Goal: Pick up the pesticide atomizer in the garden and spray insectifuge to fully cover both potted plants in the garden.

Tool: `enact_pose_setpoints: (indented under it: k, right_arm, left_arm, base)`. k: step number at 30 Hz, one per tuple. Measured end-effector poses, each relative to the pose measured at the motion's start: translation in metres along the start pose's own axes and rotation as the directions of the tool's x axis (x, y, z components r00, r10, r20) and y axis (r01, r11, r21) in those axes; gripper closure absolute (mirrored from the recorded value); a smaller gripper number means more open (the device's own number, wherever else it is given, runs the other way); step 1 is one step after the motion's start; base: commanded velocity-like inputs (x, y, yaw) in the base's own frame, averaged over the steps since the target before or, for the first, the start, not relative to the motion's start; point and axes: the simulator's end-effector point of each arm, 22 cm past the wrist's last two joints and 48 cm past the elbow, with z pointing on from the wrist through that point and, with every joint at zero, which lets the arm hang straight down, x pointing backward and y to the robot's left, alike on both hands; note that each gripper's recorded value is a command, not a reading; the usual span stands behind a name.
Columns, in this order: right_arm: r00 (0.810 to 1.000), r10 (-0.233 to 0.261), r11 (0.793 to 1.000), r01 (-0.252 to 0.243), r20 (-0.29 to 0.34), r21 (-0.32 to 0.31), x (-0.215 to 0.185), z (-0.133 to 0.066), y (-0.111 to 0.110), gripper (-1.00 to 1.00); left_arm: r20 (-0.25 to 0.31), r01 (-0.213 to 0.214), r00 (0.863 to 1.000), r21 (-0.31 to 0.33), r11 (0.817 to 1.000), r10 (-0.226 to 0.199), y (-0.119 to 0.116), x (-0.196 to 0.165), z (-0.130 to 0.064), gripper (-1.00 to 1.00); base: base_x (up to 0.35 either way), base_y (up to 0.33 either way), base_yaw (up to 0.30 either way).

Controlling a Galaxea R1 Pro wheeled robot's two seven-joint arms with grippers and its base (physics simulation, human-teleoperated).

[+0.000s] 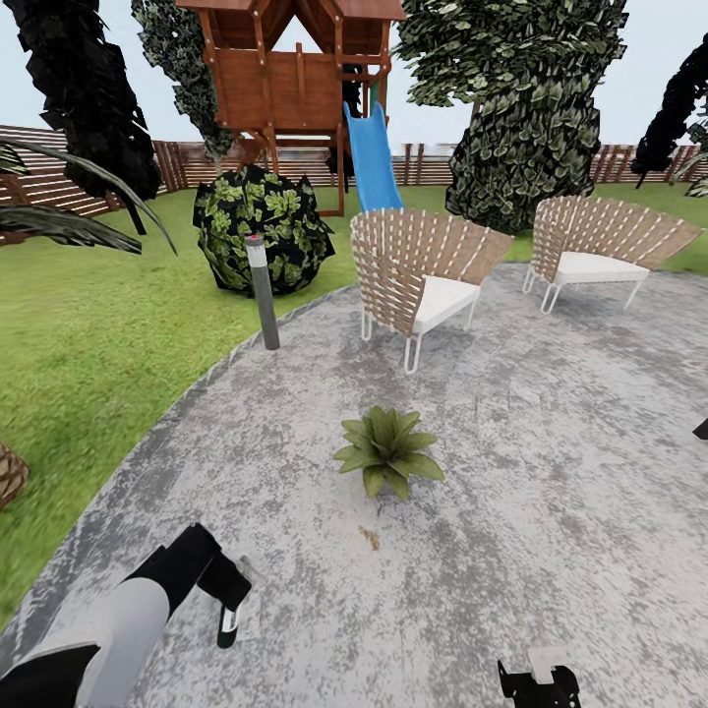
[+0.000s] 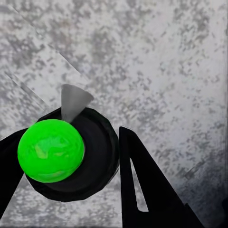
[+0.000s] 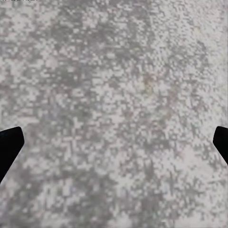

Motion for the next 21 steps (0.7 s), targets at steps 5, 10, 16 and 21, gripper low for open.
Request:
enact_pose_setpoints:
  k: [5, 10, 16, 21]
  right_arm:
    - [1.0, -0.002, 1.0, 0.002, 0.0, 0.005, 0.0001, -0.0001, -0.0045, -1.0]
    - [1.0, -0.003, 1.0, 0.003, 0.0, 0.005, 0.0001, -0.0001, -0.0047, -1.0]
    - [1.0, 0.0, 1.0, 0.0, 0.001, 0.002, -0.0005, 0.0, -0.002, -1.0]
    - [1.0, 0.003, 1.0, -0.003, 0.002, 0.002, -0.0008, 0.0, -0.0013, -1.0]
  left_arm:
    - [-0.023, 0.014, 1.0, 0.002, 1.0, -0.014, -0.0001, 0.0023, -0.0022, 1.0]
    - [-0.048, 0.049, 0.998, -0.007, 0.999, -0.05, 0.0046, 0.0011, -0.0081, 1.0]
    - [-0.049, 0.051, 0.997, -0.008, 0.999, -0.051, 0.0049, 0.0009, -0.0085, 1.0]
    - [-0.05, 0.051, 0.997, -0.008, 0.999, -0.051, 0.0055, 0.0016, -0.0085, 1.0]
  base:
    - [0.248, 0.081, 0.0]
    - [0.331, 0.033, 0.0]
    - [0.337, 0.001, 0.0]
    - [0.337, 0.019, 0.0]
